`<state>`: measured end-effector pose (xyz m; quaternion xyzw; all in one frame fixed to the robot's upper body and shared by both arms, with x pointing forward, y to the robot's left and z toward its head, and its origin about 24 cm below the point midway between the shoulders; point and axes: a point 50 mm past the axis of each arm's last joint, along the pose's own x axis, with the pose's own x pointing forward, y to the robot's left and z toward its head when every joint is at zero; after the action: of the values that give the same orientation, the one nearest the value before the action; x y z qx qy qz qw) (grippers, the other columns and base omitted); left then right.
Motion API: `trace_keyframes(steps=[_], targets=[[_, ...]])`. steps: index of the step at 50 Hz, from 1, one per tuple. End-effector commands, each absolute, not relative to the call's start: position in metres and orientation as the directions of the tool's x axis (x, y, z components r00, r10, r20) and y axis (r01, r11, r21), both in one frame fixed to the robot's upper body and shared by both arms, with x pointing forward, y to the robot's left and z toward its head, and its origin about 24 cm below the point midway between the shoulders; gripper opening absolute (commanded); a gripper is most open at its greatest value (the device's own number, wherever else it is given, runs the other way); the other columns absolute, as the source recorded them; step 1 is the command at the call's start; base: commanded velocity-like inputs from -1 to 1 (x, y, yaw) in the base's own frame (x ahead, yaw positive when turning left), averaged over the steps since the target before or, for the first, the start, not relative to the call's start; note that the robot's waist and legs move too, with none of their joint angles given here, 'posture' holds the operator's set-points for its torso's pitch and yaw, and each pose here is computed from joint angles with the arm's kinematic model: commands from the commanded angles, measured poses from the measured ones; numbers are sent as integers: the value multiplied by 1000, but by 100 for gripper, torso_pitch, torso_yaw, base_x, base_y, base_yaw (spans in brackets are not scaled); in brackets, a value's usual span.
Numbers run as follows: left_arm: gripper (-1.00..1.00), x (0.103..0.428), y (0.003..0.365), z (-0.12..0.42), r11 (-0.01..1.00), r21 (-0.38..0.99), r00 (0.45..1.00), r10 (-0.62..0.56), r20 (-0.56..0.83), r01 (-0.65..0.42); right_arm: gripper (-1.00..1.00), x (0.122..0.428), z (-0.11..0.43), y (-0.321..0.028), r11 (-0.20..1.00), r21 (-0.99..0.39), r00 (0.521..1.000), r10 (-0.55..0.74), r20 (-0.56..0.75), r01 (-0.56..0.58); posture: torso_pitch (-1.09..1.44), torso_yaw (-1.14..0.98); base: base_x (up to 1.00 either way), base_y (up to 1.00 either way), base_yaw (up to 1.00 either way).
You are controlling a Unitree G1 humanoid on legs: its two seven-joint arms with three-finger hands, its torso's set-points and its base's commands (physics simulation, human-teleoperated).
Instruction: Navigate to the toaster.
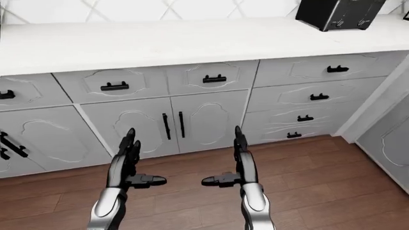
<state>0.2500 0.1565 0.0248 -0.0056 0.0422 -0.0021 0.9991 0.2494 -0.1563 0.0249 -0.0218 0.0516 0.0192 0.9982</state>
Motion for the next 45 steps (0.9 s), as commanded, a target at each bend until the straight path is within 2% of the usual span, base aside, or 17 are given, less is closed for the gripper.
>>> trace_keyframes(steps=[1,45], targets=[[100,254,160,41,1000,0,1000,0,0,0,100,253,39,-152,998,-40,998,48,-27,-49,0,0,0,-32,0],[100,254,160,41,1000,0,1000,0,0,0,100,253,40,-152,998,-40,998,50,-25,-51,0,0,0,-33,0]])
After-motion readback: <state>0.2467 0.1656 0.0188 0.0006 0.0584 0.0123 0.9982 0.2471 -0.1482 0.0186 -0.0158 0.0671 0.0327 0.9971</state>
